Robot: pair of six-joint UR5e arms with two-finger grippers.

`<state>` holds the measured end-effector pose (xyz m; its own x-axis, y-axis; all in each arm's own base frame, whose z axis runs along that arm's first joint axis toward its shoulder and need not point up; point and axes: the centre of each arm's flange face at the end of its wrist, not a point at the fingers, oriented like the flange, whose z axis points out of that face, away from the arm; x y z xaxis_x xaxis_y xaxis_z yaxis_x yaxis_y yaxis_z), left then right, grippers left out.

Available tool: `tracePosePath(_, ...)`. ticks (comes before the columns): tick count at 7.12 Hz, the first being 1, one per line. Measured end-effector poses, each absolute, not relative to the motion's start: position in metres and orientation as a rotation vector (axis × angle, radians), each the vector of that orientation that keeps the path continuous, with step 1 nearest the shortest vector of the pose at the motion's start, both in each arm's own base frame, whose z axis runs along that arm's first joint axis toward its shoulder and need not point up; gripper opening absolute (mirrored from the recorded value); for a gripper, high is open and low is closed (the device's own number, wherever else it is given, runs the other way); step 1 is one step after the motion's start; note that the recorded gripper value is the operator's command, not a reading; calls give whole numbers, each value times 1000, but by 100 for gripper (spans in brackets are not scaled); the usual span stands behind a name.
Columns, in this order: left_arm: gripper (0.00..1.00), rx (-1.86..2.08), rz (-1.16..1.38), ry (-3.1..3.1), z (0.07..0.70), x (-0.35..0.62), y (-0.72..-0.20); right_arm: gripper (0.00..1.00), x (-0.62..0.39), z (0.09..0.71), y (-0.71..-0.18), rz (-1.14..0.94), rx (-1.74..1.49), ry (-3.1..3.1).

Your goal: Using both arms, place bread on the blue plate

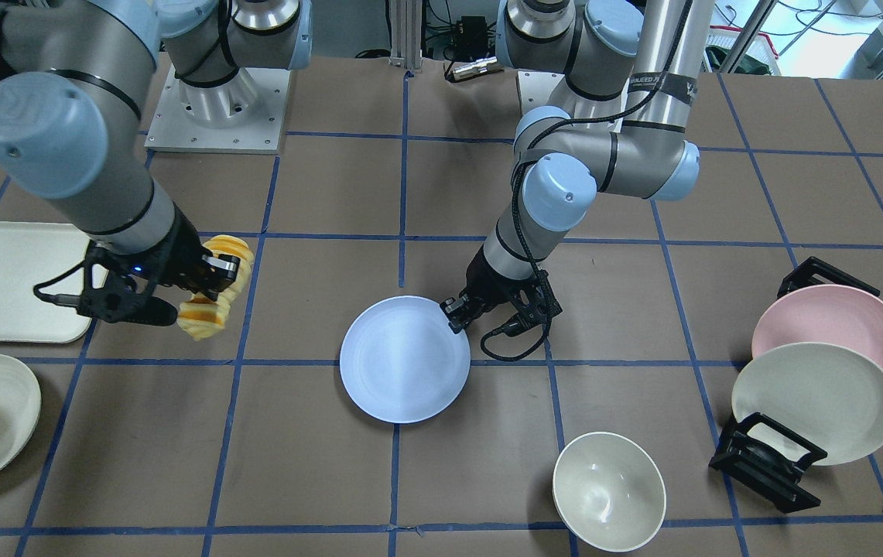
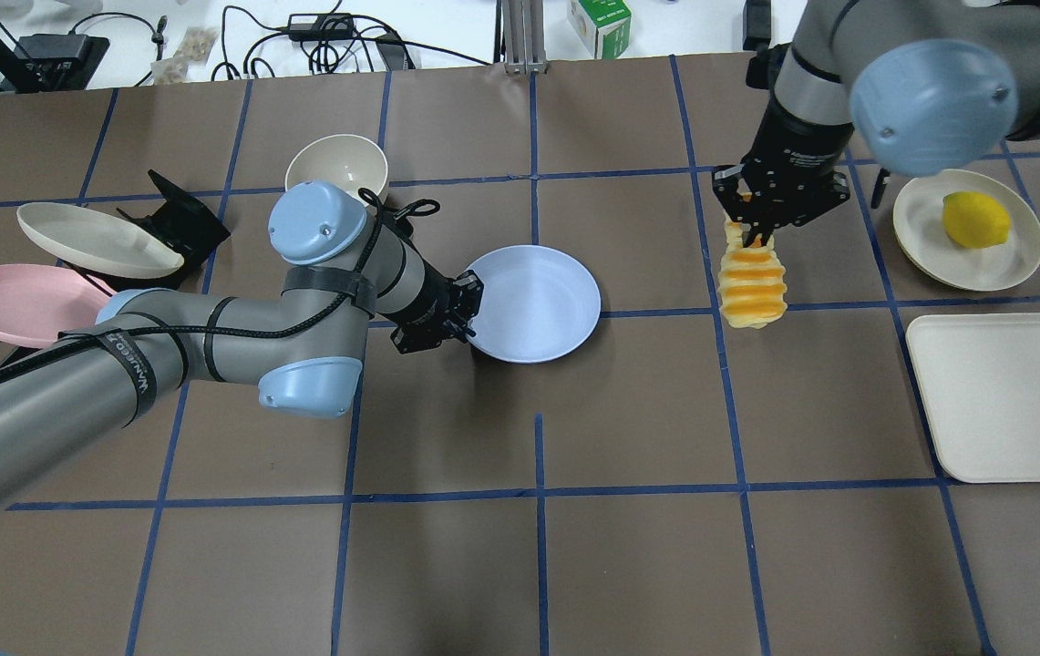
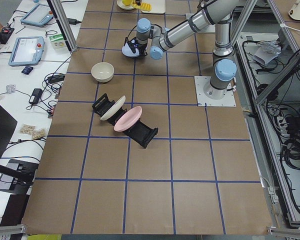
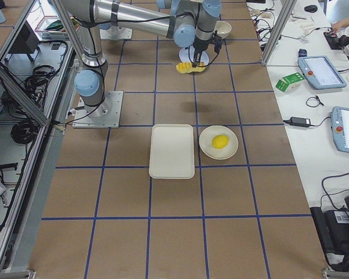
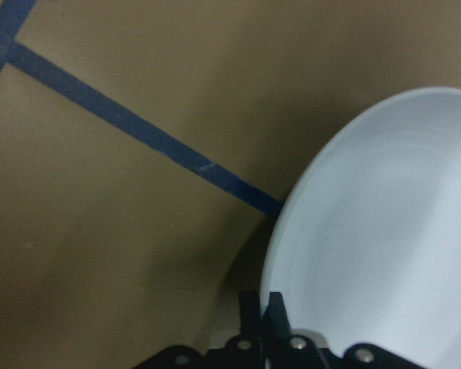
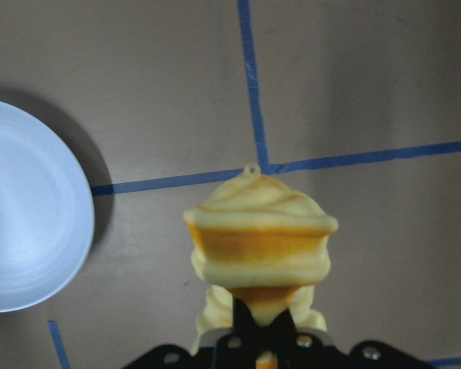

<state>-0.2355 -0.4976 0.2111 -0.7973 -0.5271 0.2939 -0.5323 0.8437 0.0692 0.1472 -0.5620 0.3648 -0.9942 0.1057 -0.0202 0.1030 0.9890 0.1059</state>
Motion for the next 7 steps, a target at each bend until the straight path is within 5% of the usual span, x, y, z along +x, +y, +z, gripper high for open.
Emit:
tracePosePath(3,100,841,122,-2695,269,-211,-527,0,243,326,-575,99,132,3063)
tracePosePath(7,100,566,-7,-3030,435,-165,-543,0,332,264,-581,162,98,3051)
